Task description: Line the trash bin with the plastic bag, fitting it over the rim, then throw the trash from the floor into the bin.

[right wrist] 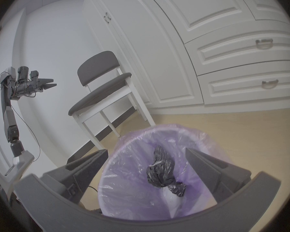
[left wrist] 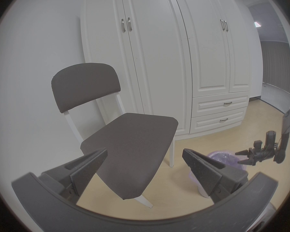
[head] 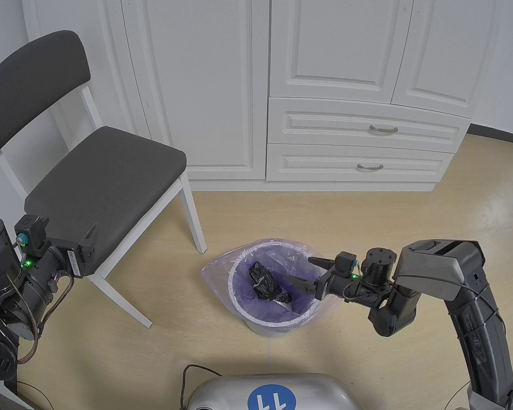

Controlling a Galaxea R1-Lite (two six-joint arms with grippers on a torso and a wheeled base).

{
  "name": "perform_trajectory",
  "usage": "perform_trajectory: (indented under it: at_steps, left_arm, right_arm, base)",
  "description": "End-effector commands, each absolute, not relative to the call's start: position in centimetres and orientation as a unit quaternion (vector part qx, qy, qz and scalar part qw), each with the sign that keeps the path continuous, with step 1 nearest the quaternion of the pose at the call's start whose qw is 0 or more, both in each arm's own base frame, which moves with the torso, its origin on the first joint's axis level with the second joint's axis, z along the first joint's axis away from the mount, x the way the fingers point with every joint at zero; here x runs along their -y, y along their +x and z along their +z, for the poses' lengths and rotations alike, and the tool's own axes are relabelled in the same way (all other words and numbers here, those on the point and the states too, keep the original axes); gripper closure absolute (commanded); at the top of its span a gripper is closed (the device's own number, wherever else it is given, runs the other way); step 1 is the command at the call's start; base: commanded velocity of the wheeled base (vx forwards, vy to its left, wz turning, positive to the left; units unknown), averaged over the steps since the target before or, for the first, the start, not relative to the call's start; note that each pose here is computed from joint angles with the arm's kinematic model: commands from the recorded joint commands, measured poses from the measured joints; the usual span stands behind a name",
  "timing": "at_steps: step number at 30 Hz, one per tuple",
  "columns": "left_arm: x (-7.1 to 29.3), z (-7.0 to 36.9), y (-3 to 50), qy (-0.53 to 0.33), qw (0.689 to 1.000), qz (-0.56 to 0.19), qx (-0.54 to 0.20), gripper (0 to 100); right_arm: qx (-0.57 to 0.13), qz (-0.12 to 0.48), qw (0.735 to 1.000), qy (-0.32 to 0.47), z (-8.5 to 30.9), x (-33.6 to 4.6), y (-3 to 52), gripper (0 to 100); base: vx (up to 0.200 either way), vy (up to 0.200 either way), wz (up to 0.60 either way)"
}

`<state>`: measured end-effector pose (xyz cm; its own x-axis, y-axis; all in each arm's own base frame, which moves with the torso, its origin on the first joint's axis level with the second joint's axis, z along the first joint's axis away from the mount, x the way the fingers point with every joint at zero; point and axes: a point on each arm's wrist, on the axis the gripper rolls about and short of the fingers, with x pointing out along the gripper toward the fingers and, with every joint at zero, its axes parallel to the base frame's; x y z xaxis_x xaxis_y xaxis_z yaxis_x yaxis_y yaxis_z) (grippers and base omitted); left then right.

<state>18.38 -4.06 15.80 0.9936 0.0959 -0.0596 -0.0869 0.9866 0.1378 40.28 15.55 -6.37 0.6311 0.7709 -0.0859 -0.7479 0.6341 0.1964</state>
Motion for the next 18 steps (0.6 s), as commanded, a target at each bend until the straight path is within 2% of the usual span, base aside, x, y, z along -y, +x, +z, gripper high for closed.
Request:
perform_trajectory:
  at_steps: [1, 3, 7, 12, 16, 18]
  left_arm:
    - [4.1, 15.7, 18.3, 0.068, 0.996, 0.045, -0.034, 0]
    - [4.1, 15.7, 18.4, 0.068, 0.996, 0.045, -0.035, 0]
    - [4.1, 15.7, 18.5, 0.068, 0.996, 0.044, -0.035, 0]
    - [4.1, 15.7, 18.4, 0.069, 0.996, 0.044, -0.036, 0]
    - [4.1, 15.7, 18.4, 0.068, 0.996, 0.044, -0.035, 0]
    - [4.2, 15.7, 18.5, 0.068, 0.996, 0.045, -0.036, 0]
  right_arm:
    - [-0.03, 0.401, 0.913, 0.066, 0.9, -13.1, 40.5, 0]
    - [-0.053, 0.38, 0.921, 0.067, 4.8, -11.3, 40.4, 0]
    - [-0.109, 0.346, 0.931, 0.04, 7.7, -8.4, 40.7, 0]
    - [-0.184, 0.329, 0.926, 0.008, 6.8, -7.0, 41.4, 0]
    - [-0.204, 0.318, 0.926, -0.01, 6.0, -7.1, 42.0, 0]
    - [-0.209, 0.256, 0.943, -0.047, 5.0, -7.4, 42.8, 0]
  base:
    - [0.0, 0.0, 0.0]
    - [0.0, 0.0, 0.0]
    - [0.0, 0.0, 0.0]
    - [0.0, 0.0, 0.0]
    - [0.0, 0.0, 0.0]
    - [0.0, 0.0, 0.0]
